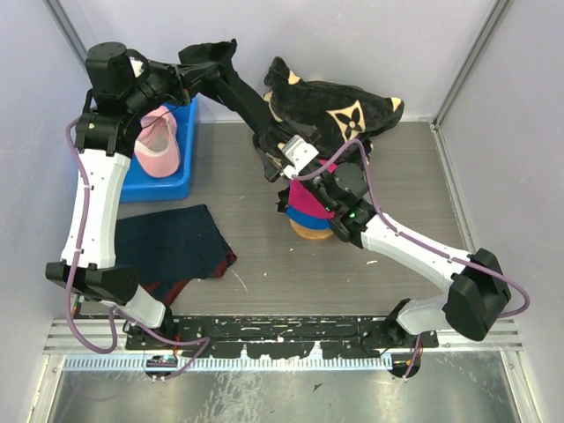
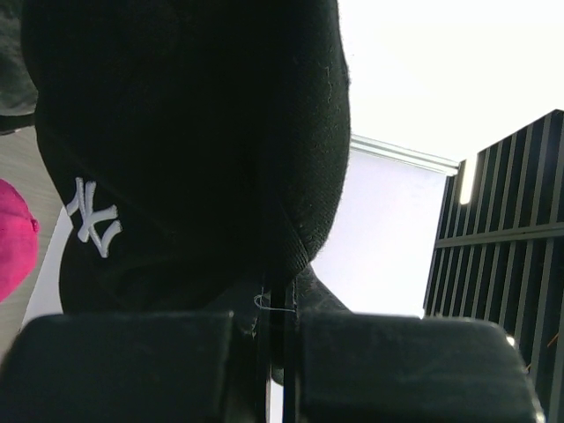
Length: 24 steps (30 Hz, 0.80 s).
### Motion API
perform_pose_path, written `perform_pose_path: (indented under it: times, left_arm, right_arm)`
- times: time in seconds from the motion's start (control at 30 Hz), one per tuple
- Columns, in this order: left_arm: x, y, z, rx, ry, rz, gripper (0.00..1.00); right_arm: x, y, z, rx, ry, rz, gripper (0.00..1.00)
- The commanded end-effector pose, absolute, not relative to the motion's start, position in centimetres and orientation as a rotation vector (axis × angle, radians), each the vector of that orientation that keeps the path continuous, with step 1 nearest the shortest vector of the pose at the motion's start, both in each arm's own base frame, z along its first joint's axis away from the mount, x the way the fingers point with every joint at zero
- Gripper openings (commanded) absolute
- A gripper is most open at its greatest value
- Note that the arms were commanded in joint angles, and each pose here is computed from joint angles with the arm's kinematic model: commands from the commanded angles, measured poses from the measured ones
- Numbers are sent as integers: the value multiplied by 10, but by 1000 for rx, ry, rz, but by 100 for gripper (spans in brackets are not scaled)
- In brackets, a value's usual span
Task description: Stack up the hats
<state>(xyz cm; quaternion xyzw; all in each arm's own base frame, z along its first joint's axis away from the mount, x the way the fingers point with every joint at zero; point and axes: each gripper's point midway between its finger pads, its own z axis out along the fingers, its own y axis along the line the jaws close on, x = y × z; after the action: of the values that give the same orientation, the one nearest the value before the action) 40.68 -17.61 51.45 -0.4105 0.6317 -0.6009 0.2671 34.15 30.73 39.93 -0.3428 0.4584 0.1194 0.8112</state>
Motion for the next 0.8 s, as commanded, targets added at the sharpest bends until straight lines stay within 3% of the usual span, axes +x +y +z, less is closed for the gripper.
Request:
perform_pose_path:
  times: [0.0,0.27,0.37,0.43,0.5,0.7,0.77]
  left_arm:
    - [387,-182,531,-1056,1697,-1650,2]
    - [374,-203,527,-1046,1741,-1672,2]
    - [371,-206,528,-1039,1746,-1680,2]
    - [370,-206,528,-1041,1747,-1681,2]
    - [368,-206,528,-1045,1744,-1682,2]
    - [369,-204,528,-1043,1730,-1682,2]
    - [372,-203,528,-1042,1726,-1681,2]
  right_arm:
    - [338,304,439,-682,857,179,93]
    - [345,323,434,-708,845,171,90]
    - [350,326,432,-704,847,160,83]
    - [351,326,433,-691,842,156,71]
    - [353,326,433,-682,848,157,53]
    - [355,317,436,-634,857,135,23]
    - [354,314,439,-627,856,134,4]
